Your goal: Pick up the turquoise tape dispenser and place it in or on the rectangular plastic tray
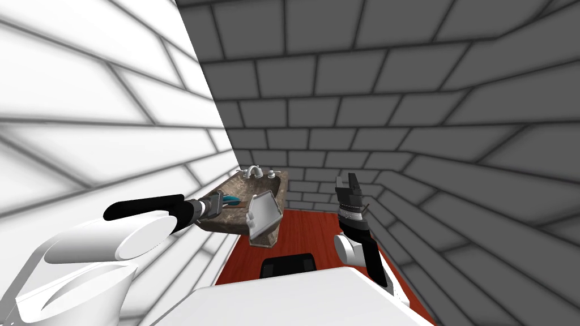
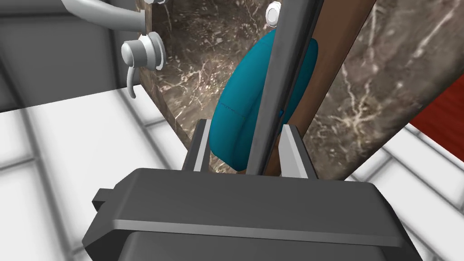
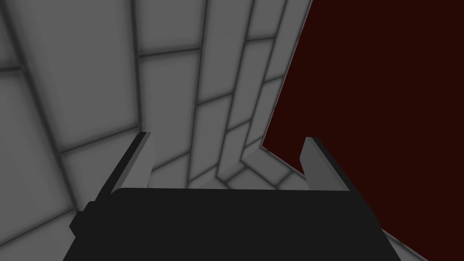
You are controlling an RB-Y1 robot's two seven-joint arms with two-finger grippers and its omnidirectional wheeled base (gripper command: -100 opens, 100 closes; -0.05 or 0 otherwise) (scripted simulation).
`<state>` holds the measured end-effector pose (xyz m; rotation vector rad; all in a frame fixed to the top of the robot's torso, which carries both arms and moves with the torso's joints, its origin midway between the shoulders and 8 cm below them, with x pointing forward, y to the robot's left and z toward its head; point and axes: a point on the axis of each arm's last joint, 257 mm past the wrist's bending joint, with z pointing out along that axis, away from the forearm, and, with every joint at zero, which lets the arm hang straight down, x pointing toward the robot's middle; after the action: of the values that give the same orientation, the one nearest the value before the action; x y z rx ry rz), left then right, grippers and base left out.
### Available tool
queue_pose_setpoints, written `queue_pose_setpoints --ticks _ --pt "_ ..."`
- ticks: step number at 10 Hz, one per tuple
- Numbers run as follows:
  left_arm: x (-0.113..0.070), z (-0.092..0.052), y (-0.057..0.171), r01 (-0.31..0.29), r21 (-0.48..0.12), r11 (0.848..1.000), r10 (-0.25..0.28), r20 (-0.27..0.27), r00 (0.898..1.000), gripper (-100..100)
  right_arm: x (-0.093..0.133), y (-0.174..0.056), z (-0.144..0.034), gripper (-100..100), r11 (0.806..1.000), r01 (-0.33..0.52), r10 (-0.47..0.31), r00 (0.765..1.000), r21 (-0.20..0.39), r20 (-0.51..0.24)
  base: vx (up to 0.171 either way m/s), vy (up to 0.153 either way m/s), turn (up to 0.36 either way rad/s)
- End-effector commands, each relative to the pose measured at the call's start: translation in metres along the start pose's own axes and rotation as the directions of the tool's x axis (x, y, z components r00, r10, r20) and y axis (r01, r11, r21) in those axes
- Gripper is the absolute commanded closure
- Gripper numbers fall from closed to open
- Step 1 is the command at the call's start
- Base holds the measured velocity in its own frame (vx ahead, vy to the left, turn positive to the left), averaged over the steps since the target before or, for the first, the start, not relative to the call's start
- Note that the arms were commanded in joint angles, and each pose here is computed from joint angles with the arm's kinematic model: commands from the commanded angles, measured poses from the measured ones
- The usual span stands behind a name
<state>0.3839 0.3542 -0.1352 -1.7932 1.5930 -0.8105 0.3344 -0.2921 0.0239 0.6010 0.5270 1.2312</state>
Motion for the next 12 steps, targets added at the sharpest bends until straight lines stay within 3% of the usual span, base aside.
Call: queue_pose_setpoints --ticks 1,2,3,4,6,7,9,10,11,12 --pt "0.0 0.001 -0.016 0.011 0.048 0.999 -0.011 0.002 1.0 100 0.0 0.0 0.0 0 1.0 0.0 0.0 1.0 0.0 0.0 -0.074 -0.013 0.012" --pt "-0.003 -0.001 -0.031 0.025 0.101 0.995 -0.026 0.01 1.0 100 0.0 0.0 0.0 0 1.0 0.0 0.0 1.0 0.0 0.0 -0.064 -0.023 0.007" --pt "-0.003 -0.001 -0.031 0.025 0.101 0.995 -0.026 0.01 1.0 100 0.0 0.0 0.0 0 1.0 0.0 0.0 1.0 0.0 0.0 -0.043 -0.015 0.004" --pt "-0.005 -0.003 -0.045 0.037 0.154 0.987 -0.04 0.016 0.999 100 0.0 0.0 0.0 0 1.0 0.0 0.0 1.0 0.0 0.0 -0.054 -0.012 0.011" --pt "-0.01 -0.009 -0.07 0.059 0.244 0.968 -0.068 0.028 0.997 100 0.0 0.0 0.0 0 1.0 0.0 0.0 1.0 0.0 0.0 -0.088 -0.022 0.016" --pt "-0.009 -0.01 -0.074 0.058 0.257 0.965 -0.067 0.025 0.997 100 0.0 0.0 0.0 0 1.0 0.0 0.0 1.0 0.0 0.0 -0.071 -0.017 0.005" --pt "-0.013 -0.017 -0.097 0.073 0.341 0.937 -0.089 0.032 0.996 100 0.0 0.0 0.0 0 1.0 0.0 0.0 1.0 0.0 0.0 -0.083 -0.021 0.014" --pt "-0.013 -0.018 -0.1 0.072 0.352 0.933 -0.088 0.029 0.996 100 0.0 0.0 0.0 0 1.0 0.0 0.0 1.0 0.0 0.0 -0.065 -0.007 0.011" --pt "-0.014 -0.022 -0.11 0.077 0.389 0.918 -0.096 0.031 0.995 100 0.0 0.0 0.0 0 1.0 0.0 0.0 1.0 0.0 0.0 -0.043 -0.01 0.014" --pt "-0.014 -0.023 -0.111 0.076 0.395 0.915 -0.096 0.029 0.995 100 0.0 0.0 0.0 0 1.0 0.0 0.0 1.0 0.0 0.0 -0.034 -0.009 0.004"
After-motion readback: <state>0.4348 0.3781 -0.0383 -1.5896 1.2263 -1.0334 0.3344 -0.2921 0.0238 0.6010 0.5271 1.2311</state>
